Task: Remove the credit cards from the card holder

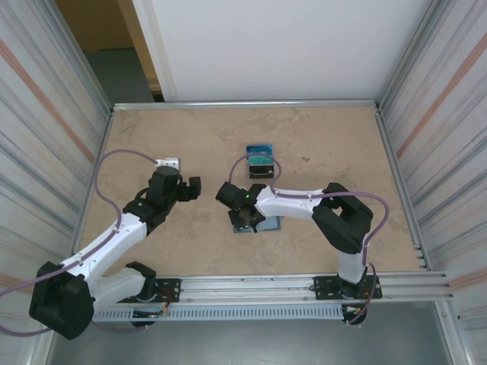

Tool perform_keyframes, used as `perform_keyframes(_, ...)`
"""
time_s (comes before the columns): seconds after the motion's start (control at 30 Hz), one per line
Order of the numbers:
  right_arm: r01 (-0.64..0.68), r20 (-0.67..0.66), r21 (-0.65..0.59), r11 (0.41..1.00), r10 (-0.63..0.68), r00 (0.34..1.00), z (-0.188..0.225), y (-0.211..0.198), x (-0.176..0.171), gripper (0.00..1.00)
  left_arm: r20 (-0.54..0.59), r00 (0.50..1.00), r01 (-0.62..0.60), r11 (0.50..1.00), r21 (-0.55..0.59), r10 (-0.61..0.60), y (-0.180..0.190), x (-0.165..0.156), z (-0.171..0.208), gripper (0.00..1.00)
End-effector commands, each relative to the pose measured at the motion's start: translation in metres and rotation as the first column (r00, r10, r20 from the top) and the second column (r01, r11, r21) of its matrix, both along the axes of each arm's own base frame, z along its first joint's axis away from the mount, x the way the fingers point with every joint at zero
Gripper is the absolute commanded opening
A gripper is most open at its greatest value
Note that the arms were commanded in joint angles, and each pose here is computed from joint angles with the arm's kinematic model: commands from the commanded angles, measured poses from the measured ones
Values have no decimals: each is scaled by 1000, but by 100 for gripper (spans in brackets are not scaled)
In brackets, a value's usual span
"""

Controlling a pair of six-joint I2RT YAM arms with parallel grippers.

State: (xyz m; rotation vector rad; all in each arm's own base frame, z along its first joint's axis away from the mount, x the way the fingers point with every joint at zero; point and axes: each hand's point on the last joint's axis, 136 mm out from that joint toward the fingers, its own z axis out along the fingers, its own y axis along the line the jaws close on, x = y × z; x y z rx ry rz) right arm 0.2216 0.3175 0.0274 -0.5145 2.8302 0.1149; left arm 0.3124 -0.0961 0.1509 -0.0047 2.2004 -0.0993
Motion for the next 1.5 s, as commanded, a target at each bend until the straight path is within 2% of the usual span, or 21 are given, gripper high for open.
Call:
perform_keyframes(0.0,65,41,-6,998,-64,997,11,-14,7,22,58,998,21,1000,-21,-20,-4,5,25,99)
perform_keyframes(0.5,155,116,-31,987,-151,982,28,-49,15,24,121,989,74,996,48,-80,-26,7,45,99)
perform_keyframes(0.83,253,139,-45,966,-245,960,32,-84,12,24,120,975,177,979,100,-188,-59,6,41,99)
perform_keyframes(1.13,334,151,-47,942,-323,934,33,-120,10,24,81,935,330,930,163,-346,-99,-7,22,99)
perform_keyframes(1.27,357,157,-23,934,-349,924,41,-130,12,24,63,899,416,889,188,-434,-116,-18,14,99)
perform_keyframes(1.47,359,132,127,924,-375,918,67,-131,17,25,-5,849,510,817,267,-528,-135,-33,-7,99)
